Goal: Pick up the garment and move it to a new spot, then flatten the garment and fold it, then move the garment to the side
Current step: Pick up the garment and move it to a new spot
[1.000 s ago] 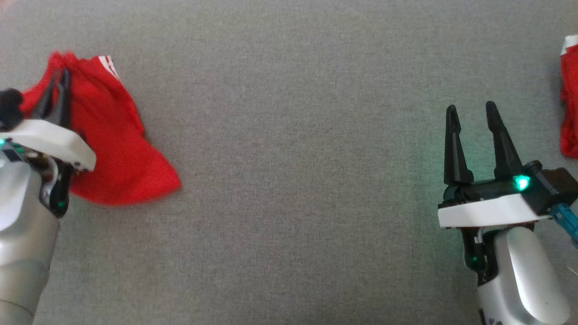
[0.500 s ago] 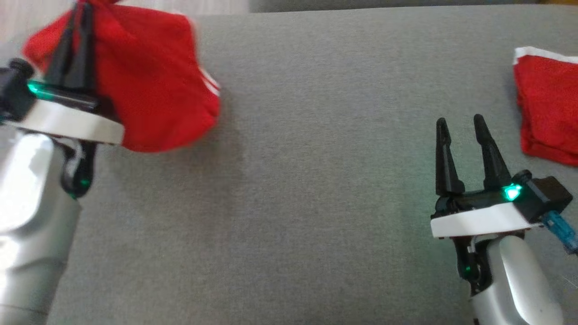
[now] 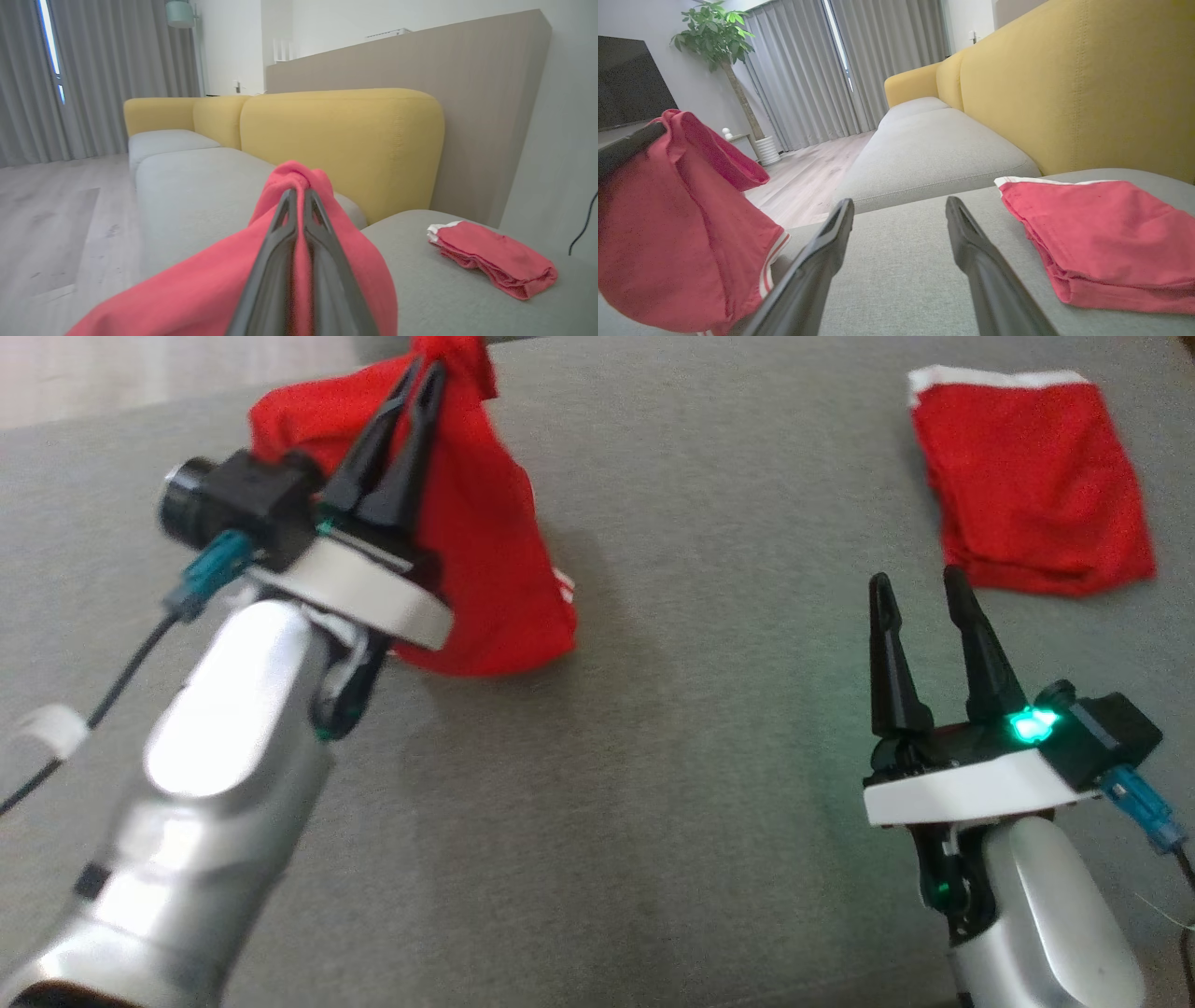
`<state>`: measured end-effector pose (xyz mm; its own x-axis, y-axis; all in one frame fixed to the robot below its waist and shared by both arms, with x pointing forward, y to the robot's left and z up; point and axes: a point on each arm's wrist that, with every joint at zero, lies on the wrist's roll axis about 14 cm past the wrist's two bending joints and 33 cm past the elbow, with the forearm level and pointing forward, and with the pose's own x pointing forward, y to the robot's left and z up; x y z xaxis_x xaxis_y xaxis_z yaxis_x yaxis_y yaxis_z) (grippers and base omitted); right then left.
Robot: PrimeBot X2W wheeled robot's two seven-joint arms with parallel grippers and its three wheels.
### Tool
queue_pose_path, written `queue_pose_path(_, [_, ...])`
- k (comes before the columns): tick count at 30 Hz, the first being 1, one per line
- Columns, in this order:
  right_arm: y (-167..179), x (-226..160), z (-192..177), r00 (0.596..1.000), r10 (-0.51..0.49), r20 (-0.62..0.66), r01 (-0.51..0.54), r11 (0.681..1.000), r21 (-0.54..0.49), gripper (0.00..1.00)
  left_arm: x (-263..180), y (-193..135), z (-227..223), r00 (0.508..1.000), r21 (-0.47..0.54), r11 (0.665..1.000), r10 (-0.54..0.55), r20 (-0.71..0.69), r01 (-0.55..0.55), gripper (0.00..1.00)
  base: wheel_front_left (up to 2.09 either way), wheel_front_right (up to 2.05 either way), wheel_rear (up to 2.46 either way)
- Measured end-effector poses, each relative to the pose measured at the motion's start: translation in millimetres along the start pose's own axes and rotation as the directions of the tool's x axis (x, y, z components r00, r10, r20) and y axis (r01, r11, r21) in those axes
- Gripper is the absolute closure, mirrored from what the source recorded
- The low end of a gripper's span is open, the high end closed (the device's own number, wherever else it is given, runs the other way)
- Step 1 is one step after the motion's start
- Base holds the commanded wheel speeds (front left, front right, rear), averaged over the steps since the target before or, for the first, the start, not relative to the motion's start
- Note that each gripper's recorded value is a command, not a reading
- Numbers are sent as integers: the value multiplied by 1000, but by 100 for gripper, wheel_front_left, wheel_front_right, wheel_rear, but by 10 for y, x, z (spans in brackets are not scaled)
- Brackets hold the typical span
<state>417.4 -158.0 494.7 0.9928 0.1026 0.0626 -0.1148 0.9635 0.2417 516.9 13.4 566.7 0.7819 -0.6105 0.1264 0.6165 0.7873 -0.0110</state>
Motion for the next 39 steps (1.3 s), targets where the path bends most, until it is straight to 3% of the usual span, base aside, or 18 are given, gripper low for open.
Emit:
queue_pose_path(1, [-32, -17, 5, 1000, -10, 0, 10, 1000, 1, 0, 83, -98, -17, 1000, -18, 1000, -21, 3, 21, 62, 0, 0, 0])
queue_pose_path(2, [-63, -31, 12, 1000, -19, 1, 19, 1000, 0, 0, 159, -186, -31, 999, -35, 999, -36, 9, 36, 0, 0, 0, 0])
queue_pose_path(8, [-203, -75, 78, 998, -60, 15, 60, 998, -8, 0, 387, -504, -42, 995, -93, 991, -87, 57, 92, 0, 0, 0, 0])
queue_pose_path(15, [-103, 17, 81, 999, -28, 23, 28, 1000, -6, 0, -16, 83, -186, 995, -86, 992, 94, 21, -92, 0, 0, 0, 0])
queue_pose_path(23, [118, 64, -24, 999, 35, -4, -35, 999, -20, 0, -1064, 517, -354, 941, -95, 936, 337, -32, -338, 0, 0, 0, 0])
queue_pose_path(31, [311, 16, -40, 996, 86, -14, -86, 996, -18, 0, -1711, 353, -385, 889, -125, 881, 456, -35, -457, 0, 0, 0, 0])
queue_pose_path(39, [281, -21, -41, 997, 76, -18, -77, 997, -21, 0, -1711, 211, -393, 885, -143, 875, 465, -22, -463, 0, 0, 0, 0])
